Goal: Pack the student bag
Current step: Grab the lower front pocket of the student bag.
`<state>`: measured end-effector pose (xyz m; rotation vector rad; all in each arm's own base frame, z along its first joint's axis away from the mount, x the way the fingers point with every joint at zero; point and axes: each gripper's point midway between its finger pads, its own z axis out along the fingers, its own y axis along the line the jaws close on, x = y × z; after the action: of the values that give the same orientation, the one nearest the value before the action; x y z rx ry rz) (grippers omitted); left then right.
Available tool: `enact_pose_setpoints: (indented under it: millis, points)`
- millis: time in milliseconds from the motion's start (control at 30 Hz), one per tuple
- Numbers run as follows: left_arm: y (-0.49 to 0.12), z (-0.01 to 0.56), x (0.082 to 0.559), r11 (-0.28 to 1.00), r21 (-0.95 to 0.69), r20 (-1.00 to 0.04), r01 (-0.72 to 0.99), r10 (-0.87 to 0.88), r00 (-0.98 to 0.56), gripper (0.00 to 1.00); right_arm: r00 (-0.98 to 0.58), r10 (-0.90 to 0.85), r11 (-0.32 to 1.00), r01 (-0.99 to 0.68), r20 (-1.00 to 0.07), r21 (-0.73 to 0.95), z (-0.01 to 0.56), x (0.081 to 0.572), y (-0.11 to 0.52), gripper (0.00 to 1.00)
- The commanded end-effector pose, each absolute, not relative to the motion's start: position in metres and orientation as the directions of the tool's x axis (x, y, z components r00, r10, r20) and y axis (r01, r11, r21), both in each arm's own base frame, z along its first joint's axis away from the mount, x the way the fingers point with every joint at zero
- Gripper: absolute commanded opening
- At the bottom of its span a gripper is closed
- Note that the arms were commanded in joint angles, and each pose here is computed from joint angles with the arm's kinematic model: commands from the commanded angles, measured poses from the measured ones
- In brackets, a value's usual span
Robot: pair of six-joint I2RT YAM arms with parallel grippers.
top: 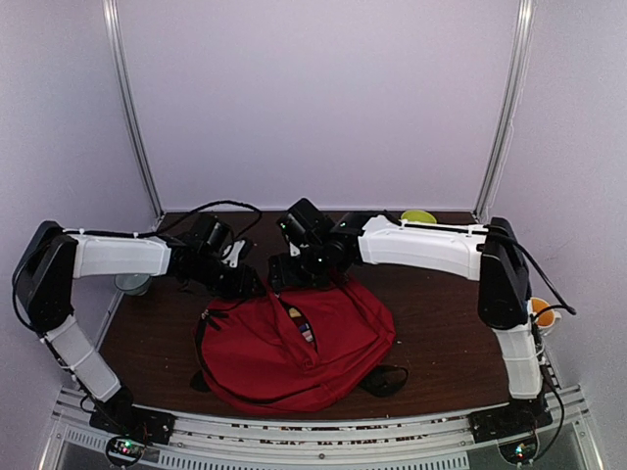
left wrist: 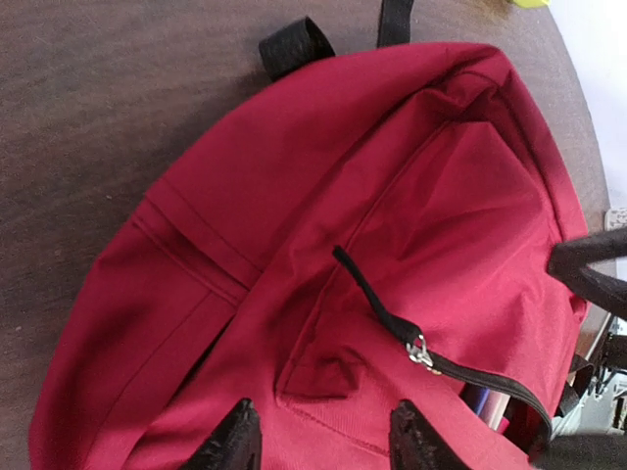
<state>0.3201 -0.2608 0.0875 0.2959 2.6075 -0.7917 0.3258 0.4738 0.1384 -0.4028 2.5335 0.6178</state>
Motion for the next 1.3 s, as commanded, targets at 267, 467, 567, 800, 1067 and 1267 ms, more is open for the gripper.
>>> enact_pose_setpoints:
  millis: [267, 467, 567, 800, 1067, 1267]
  points:
    - [-0.273, 0.058, 0.314, 0.727, -0.601, -0.409, 0.331, 0.076, -0.909, 0.23, -0.953, 0.014, 0.757, -0.188, -0.303, 0.626, 0.106, 0.336, 0.514, 0.67]
    - [-0.271, 0.049, 0.301, 0.695, -0.635, -0.415, 0.337, 0.06, -0.908, 0.19, -0.97, 0.023, 0.747, -0.143, -0.241, 0.65, 0.082, 0.336, 0.525, 0.57]
    - [-0.27, 0.047, 0.298, 0.69, -0.636, -0.424, 0.345, 0.061, -0.904, 0.19, -0.974, 0.028, 0.733, -0.132, -0.224, 0.667, 0.076, 0.337, 0.53, 0.48]
    - [-0.27, 0.039, 0.292, 0.67, -0.65, -0.43, 0.357, 0.063, -0.901, 0.19, -0.962, 0.031, 0.785, -0.144, -0.271, 0.602, 0.061, 0.347, 0.519, 0.38]
    - [-0.267, 0.033, 0.288, 0.671, -0.649, -0.432, 0.36, 0.066, -0.9, 0.14, -0.942, 0.041, 0.791, -0.174, -0.334, 0.586, 0.053, 0.369, 0.517, 0.35]
    - [-0.265, 0.026, 0.282, 0.672, -0.653, -0.42, 0.351, 0.065, -0.905, 0.12, -0.923, 0.077, 0.799, -0.168, -0.376, 0.577, 0.063, 0.385, 0.514, 0.28]
